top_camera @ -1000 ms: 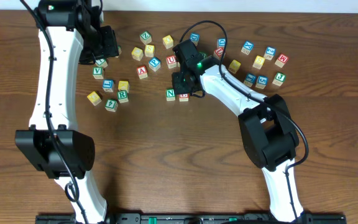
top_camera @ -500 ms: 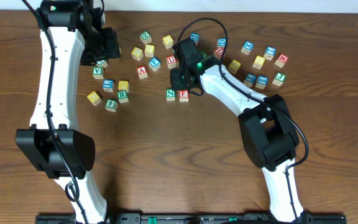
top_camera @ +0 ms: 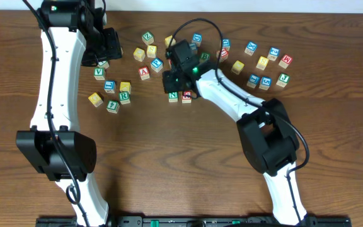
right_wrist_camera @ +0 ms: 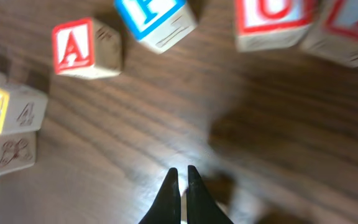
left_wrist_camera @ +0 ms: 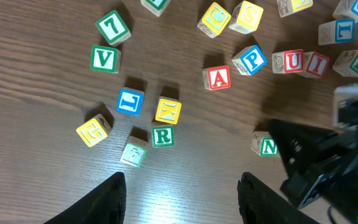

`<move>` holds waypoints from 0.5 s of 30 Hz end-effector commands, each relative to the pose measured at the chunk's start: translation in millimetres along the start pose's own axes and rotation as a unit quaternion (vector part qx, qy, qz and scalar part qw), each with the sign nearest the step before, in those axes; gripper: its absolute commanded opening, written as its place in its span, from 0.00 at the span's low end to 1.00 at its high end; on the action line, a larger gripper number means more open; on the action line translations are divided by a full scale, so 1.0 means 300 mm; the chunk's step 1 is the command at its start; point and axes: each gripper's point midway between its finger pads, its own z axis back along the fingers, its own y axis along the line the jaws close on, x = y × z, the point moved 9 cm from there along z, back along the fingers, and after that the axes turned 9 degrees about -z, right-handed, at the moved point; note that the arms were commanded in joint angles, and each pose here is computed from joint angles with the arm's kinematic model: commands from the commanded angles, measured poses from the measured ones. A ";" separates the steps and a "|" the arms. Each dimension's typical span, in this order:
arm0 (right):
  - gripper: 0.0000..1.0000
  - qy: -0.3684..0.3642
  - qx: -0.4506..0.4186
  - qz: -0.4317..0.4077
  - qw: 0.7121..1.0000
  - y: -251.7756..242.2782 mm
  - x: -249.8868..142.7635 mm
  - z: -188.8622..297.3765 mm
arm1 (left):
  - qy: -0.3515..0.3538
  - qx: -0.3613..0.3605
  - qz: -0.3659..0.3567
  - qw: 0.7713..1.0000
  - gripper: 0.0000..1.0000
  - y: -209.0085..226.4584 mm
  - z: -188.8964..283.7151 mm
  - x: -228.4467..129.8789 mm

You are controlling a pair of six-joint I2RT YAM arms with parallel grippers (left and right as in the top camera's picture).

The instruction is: Spell out NEURIPS

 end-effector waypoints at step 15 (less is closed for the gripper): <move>0.01 0.029 -0.029 -0.004 0.999 -0.002 -0.044 -0.010 | 0.008 0.005 -0.007 1.000 0.57 0.001 -0.019 -0.002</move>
